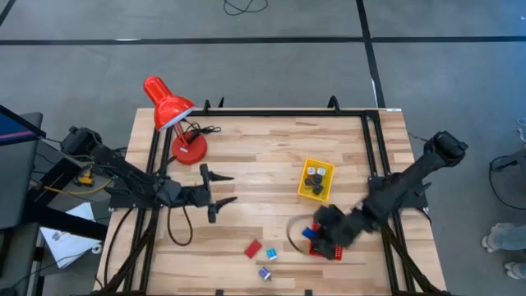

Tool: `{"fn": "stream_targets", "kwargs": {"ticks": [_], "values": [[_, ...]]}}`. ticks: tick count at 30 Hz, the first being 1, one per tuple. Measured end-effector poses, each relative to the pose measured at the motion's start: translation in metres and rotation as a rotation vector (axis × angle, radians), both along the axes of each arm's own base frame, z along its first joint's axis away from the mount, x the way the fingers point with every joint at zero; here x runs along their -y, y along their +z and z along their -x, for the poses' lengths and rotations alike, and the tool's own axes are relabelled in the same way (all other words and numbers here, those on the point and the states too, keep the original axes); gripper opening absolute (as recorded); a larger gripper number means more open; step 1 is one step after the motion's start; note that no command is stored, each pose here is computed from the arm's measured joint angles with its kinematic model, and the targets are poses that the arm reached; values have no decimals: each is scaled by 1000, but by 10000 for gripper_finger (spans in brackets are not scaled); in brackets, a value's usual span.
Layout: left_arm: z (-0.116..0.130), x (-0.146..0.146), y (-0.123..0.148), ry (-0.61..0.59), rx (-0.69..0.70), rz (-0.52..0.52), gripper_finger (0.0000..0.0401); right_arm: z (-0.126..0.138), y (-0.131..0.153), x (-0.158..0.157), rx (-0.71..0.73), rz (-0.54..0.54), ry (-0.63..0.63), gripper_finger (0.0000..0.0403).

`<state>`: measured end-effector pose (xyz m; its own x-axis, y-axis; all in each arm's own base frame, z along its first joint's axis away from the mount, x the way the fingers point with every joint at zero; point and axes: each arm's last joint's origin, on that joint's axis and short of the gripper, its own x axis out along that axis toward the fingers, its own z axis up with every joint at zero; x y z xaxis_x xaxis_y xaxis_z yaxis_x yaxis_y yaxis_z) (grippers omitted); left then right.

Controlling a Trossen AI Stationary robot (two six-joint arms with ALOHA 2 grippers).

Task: Pick & Place Office items
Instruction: Put the blue digital timer into the red bin

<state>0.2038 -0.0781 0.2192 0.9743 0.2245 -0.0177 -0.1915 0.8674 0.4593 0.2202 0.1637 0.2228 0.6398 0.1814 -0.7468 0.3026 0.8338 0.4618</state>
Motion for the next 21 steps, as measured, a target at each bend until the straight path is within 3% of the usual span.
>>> {"fn": "stream_targets", "kwargs": {"ticks": [4,8,21], "values": [[3,-7,-3,24,2,8,282,24,-14,-23,-63,24,-93,43],[2,-11,-3,43,5,9,282,32,-35,-36,-151,43,-166,43],[0,-16,-3,66,3,9,282,30,-66,-46,-268,120,-154,43]]}}
